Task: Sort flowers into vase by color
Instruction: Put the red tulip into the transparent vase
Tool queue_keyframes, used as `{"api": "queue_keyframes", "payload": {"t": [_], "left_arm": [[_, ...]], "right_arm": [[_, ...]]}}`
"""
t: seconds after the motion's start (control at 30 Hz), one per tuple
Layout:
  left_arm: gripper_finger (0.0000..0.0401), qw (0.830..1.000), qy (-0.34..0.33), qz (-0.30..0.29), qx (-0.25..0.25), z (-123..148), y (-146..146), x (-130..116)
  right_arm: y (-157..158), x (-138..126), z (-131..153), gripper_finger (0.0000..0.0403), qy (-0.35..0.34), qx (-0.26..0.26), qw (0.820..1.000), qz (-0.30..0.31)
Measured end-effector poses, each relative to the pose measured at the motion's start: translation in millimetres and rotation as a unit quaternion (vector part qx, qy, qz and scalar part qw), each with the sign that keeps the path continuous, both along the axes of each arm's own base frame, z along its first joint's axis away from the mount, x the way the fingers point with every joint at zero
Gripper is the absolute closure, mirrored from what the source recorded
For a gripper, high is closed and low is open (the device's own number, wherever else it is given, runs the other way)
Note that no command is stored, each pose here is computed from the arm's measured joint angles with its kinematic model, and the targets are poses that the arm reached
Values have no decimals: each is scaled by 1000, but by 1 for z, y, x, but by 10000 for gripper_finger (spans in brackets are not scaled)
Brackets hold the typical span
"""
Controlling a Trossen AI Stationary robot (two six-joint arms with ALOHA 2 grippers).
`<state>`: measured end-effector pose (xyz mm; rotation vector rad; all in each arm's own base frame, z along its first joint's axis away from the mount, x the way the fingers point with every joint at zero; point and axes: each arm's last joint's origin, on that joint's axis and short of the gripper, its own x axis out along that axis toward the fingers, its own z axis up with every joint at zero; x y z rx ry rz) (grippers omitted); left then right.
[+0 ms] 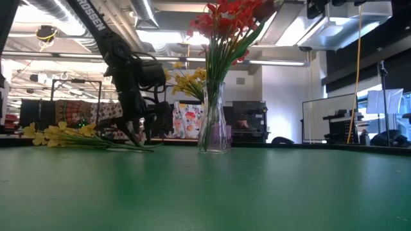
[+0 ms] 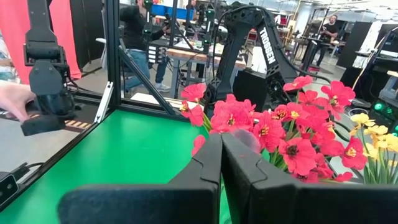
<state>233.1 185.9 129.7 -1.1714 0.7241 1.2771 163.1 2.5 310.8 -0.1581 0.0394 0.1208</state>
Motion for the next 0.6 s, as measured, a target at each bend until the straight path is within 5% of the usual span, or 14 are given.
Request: {"api": "queue_keyframes", "payload": {"t": [0.6], "left_arm": [[258,1000,8,11,-26,-3,-2,-4]], "right_arm": [[0,0,-1,393,3,0,1000,0]]}}
